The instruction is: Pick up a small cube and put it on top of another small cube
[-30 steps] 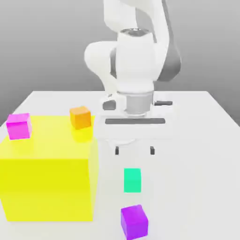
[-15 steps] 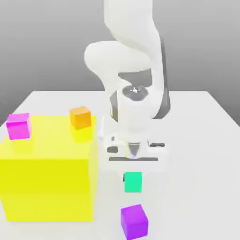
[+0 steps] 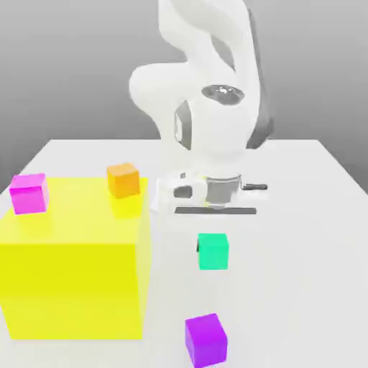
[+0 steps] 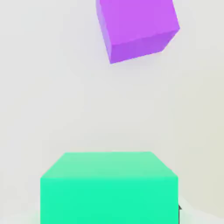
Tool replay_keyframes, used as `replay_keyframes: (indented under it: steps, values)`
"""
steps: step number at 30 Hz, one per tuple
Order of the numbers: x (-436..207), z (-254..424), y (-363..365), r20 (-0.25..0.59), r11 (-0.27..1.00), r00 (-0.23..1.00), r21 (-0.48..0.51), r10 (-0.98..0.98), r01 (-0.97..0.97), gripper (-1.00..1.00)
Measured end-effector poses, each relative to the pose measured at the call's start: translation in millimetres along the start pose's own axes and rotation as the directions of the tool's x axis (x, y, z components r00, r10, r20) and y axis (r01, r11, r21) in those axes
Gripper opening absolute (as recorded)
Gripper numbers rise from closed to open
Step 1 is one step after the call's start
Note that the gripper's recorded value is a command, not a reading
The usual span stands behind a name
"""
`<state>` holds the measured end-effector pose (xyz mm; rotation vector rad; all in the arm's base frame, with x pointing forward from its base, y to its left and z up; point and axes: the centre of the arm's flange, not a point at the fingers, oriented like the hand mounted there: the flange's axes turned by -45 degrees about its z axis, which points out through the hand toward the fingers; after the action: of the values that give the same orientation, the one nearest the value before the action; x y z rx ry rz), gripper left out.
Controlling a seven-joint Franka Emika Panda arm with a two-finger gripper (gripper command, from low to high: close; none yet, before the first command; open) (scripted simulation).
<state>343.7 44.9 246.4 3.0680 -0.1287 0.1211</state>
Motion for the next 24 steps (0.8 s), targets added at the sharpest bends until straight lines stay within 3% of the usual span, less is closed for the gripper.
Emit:
replay_keyframes:
  steps: [8,19,24]
  values:
    - [46.1,-94.3,77.7,-0.073,0.888,0.897,-0.125,0.437,-0.443,-1.0]
    - [-22.4,-192.7,172.8,0.084,0.612,0.607,-0.039,0.79,-0.79,-1.0]
    - [-35.9,-145.9,170.4,0.102,0.611,0.606,-0.021,0.789,-0.791,-1.0]
